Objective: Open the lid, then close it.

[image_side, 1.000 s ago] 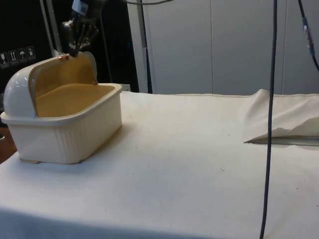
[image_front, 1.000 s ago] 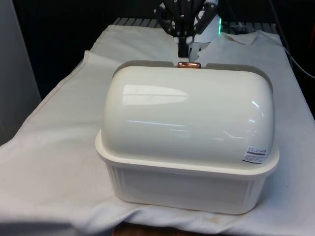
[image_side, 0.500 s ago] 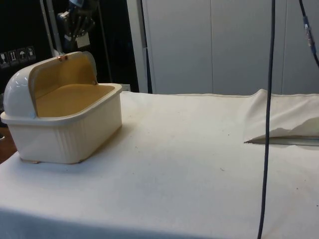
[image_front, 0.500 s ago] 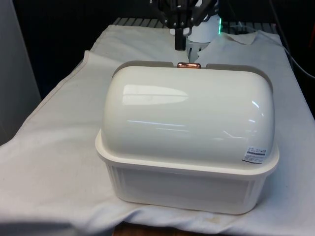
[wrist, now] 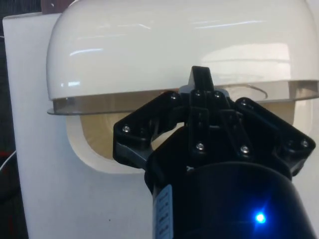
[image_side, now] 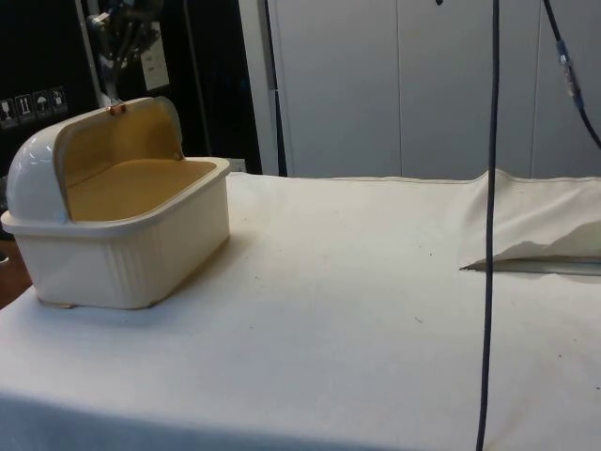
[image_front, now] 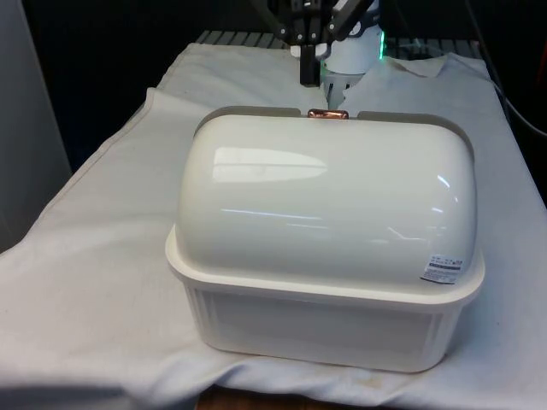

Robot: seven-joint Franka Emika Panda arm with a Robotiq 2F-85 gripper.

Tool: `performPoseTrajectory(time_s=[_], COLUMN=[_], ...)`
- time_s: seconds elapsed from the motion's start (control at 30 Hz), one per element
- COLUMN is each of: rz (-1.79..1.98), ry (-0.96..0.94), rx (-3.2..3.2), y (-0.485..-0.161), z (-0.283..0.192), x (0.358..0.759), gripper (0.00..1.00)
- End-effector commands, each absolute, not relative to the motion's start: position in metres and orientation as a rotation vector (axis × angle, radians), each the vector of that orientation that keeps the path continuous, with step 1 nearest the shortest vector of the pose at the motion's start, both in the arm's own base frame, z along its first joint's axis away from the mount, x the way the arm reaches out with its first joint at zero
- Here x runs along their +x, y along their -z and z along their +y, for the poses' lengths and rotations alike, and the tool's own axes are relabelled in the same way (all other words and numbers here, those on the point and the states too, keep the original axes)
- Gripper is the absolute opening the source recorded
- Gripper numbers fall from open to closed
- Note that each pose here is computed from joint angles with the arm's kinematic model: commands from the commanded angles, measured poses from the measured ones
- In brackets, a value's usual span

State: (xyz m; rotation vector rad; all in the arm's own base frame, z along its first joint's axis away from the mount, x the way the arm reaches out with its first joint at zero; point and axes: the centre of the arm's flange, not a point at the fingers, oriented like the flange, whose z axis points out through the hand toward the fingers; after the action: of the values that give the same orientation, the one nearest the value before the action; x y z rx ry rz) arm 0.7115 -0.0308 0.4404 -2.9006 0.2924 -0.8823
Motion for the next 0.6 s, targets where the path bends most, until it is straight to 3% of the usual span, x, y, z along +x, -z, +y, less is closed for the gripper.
performPoseTrajectory(time_s=[0.0,0.57], rz=[0.290,0.287], ry=[0.875,0.843], rx=[-2.895,-2.894], y=[-0.440,-0.423], z=[-0.029,-0.021], x=[0.713,0.717], gripper=[0.00,0.00])
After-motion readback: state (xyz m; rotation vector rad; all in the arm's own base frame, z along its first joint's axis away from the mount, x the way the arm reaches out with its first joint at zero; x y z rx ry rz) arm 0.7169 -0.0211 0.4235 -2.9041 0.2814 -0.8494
